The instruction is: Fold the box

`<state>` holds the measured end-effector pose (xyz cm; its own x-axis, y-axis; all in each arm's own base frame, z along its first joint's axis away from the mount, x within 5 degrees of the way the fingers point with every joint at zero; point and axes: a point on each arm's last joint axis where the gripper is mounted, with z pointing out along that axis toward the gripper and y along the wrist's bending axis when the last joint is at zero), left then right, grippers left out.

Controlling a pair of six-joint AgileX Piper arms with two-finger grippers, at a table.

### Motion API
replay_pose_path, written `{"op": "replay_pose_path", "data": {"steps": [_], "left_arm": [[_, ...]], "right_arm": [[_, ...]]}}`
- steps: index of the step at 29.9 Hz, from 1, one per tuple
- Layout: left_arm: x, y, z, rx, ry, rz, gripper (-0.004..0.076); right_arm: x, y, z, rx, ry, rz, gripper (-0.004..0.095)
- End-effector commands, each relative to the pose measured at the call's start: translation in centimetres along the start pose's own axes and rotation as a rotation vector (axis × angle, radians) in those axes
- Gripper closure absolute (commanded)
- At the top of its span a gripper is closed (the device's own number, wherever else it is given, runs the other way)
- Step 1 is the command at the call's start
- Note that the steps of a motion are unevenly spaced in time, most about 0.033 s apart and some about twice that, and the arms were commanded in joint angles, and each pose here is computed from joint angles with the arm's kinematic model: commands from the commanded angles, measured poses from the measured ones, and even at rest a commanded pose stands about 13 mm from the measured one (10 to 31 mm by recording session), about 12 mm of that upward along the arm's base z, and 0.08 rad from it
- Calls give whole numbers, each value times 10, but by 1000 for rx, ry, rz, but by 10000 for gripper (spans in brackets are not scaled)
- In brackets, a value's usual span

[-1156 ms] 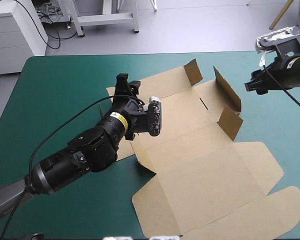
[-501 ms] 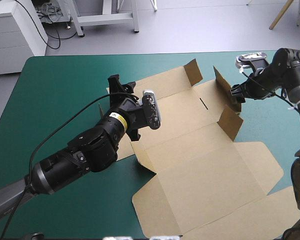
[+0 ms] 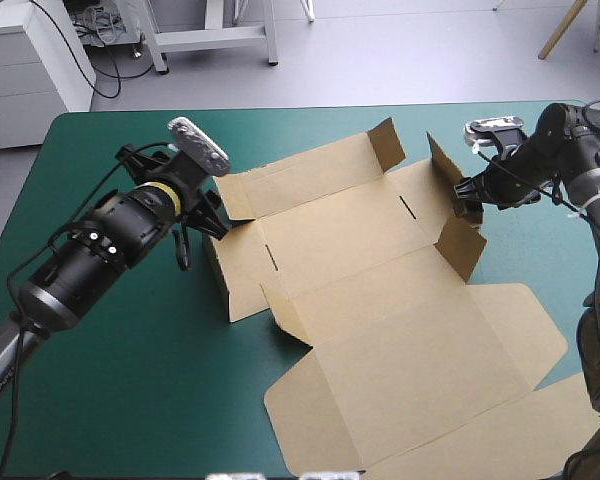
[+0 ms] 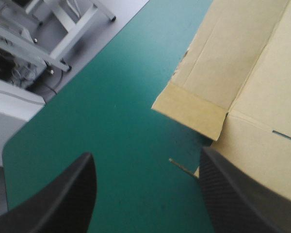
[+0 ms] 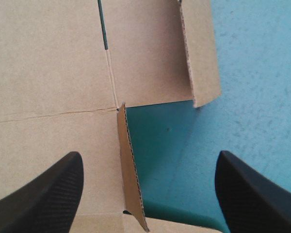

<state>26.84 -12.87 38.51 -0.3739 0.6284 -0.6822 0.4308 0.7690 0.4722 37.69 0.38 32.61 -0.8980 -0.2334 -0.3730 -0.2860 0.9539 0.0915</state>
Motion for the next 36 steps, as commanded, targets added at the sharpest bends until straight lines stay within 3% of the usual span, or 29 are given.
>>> {"op": "replay_pose_path", "data": {"steps": [1,12,24,30,36], "left_arm": [[1,31,-10,-14,-60,-153,285],[47,88,-3,76,26,-559,285],[72,121,-11,125,-5,-742,285],[73,122,-11,122,-4,-744,285],[73,122,-11,121,-6,-744,285]], "right_arm": [[1,3,-18,2,-68,-8,216],[7,2,12,-64,9,12,216],[8,-3,46,-119,81,39,284],[15,-3,54,-124,118,44,453],[15,-3,54,-125,118,34,801]]}}
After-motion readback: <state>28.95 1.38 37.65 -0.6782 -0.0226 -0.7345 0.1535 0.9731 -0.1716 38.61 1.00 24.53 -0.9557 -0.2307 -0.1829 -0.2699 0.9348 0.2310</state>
